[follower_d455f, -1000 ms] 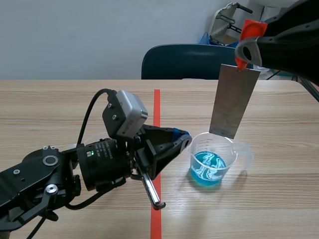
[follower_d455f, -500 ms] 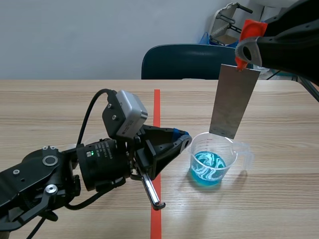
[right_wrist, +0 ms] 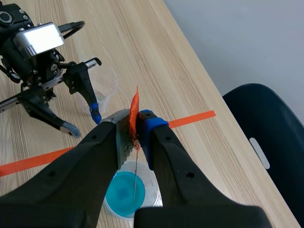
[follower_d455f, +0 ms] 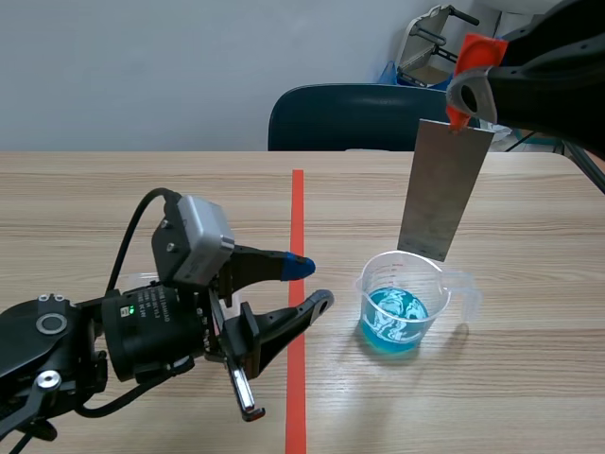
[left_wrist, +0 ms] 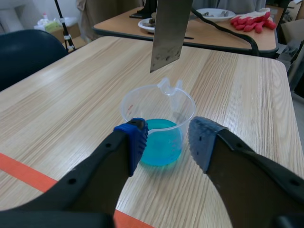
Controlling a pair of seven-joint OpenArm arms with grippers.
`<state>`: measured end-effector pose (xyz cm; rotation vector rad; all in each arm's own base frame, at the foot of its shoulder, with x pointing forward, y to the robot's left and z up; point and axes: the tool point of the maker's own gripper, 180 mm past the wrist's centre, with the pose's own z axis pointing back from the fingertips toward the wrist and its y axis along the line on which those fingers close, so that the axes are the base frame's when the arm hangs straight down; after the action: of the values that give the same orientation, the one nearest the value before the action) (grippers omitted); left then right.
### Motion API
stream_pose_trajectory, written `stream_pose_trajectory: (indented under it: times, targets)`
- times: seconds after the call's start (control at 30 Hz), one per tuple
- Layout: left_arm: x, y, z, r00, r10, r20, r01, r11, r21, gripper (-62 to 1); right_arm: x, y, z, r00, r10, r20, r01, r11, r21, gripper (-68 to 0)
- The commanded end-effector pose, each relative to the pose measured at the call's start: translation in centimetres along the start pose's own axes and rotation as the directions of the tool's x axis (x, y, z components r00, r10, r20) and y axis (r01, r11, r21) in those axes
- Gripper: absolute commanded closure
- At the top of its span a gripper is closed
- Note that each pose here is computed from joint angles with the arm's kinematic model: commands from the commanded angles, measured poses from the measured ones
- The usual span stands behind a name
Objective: Do the redox reaction experiment
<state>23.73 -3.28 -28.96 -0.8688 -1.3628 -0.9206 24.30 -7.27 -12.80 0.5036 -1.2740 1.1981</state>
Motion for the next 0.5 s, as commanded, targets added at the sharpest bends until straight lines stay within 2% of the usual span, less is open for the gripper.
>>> stream_pose_trajectory:
  times: [0.0, 0.07, 0.17, 0.47]
  targets:
    - [1.2, -0.2, 0.5, 0.999, 0.010, 0.050, -0.010, 1.000, -0.005, -33.8, 0.9, 0.1, -0.1, 0.999, 0.003, 0.033, -0.003, 1.000, 0.008, -1.0]
    - [1.4, -0.5, 1.1, 0.997, 0.025, 0.069, -0.024, 0.999, -0.022, -42.9, 0.9, 0.1, -0.1, 0.999, 0.003, 0.034, -0.003, 1.000, 0.008, -1.0]
    - [1.2, -0.7, 2.1, 0.997, 0.037, 0.072, -0.035, 0.999, -0.033, -62.3, 0.9, 0.1, -0.1, 0.999, 0.003, 0.034, -0.003, 1.000, 0.008, -1.0]
    - [0.6, -0.9, 5.5, 0.998, 0.041, 0.041, -0.040, 0.999, -0.032, -62.3, 0.9, 0.1, -0.1, 0.999, 0.003, 0.033, -0.003, 1.000, 0.008, -1.0]
